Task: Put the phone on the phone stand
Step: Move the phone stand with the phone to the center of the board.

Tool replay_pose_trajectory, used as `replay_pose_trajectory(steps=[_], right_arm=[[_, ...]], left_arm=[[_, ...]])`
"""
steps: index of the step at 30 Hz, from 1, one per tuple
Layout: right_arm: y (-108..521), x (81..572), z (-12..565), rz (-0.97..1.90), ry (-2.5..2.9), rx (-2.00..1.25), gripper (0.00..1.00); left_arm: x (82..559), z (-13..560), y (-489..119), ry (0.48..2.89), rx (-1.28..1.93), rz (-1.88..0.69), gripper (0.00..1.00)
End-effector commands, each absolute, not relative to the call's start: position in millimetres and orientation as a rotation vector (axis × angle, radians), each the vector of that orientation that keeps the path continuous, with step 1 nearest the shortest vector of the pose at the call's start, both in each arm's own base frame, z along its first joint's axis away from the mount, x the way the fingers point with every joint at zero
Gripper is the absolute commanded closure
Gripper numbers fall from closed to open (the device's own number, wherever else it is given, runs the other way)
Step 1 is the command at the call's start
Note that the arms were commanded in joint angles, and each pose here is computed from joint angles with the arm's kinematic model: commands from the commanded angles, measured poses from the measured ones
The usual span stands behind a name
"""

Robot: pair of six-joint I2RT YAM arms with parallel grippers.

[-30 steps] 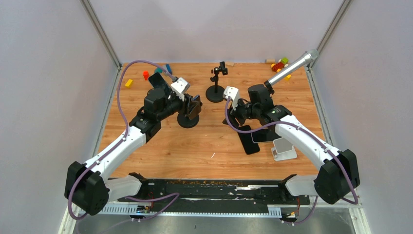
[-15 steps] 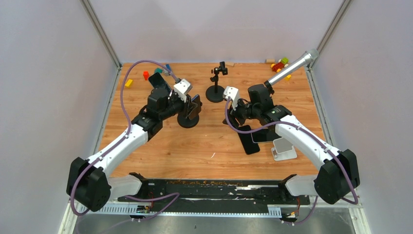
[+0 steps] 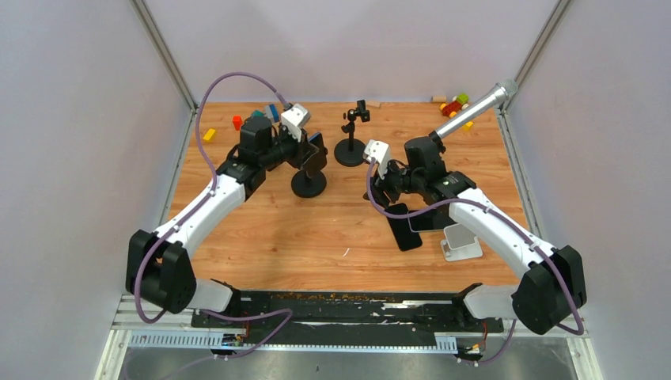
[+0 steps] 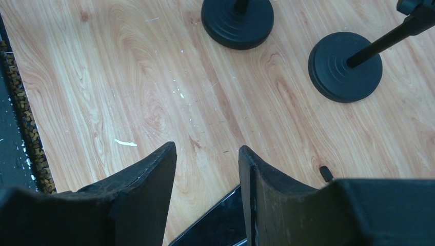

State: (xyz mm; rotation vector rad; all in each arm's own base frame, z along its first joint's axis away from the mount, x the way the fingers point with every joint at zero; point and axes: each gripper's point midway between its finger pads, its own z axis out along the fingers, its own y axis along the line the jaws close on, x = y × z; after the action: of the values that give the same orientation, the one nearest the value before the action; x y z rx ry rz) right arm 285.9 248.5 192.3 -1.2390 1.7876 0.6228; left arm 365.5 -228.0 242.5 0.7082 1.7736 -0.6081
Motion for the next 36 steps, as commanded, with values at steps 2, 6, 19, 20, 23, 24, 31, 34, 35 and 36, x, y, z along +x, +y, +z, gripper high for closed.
replay_pose_trajectory(steps=[2,6,19,20,23,24,31,34,35,36], right_arm=[[246.6,287.4,210.9,0.583,1.711,-1.240,0.52],[246.5,287.6,208.7,0.581,1.714,-1.245,0.52],[243.4,288.3,214.8,0.559,1.697,-1.237,0.51],[242.8,289.0,215.9,0.555,1.696,-1.233,0.51],[242.3,288.6,216.6,0.553,1.695,-1.232,0.51],[242.3,288.7,216.8,0.552,1.694,-1.231,0.50],[241.3,289.5,216.3,0.546,1.696,-1.231,0.50],[241.5,289.2,215.9,0.545,1.696,-1.232,0.50],[241.1,289.6,215.5,0.545,1.699,-1.231,0.50],[241.2,290.0,215.9,0.545,1.698,-1.230,0.50]], left_arm=[[403.7,324.1,-232.3,1.503,0.752,-0.610,1.00],[421.6,326.7,-239.9,1.477,0.787,-0.620,1.00],[473.8,304.1,-226.8,1.522,0.801,-0.531,1.00],[475.7,301.9,-224.4,1.529,0.805,-0.522,1.00],[478.2,295.7,-220.8,1.544,0.814,-0.513,1.00],[478.3,293.9,-220.1,1.545,0.821,-0.510,1.00],[479.9,281.9,-212.7,1.566,0.848,-0.482,1.00],[481.8,278.9,-210.4,1.576,0.840,-0.487,1.00],[481.7,278.6,-210.6,1.577,0.837,-0.494,1.00],[482.1,277.6,-209.6,1.580,0.831,-0.497,1.00]])
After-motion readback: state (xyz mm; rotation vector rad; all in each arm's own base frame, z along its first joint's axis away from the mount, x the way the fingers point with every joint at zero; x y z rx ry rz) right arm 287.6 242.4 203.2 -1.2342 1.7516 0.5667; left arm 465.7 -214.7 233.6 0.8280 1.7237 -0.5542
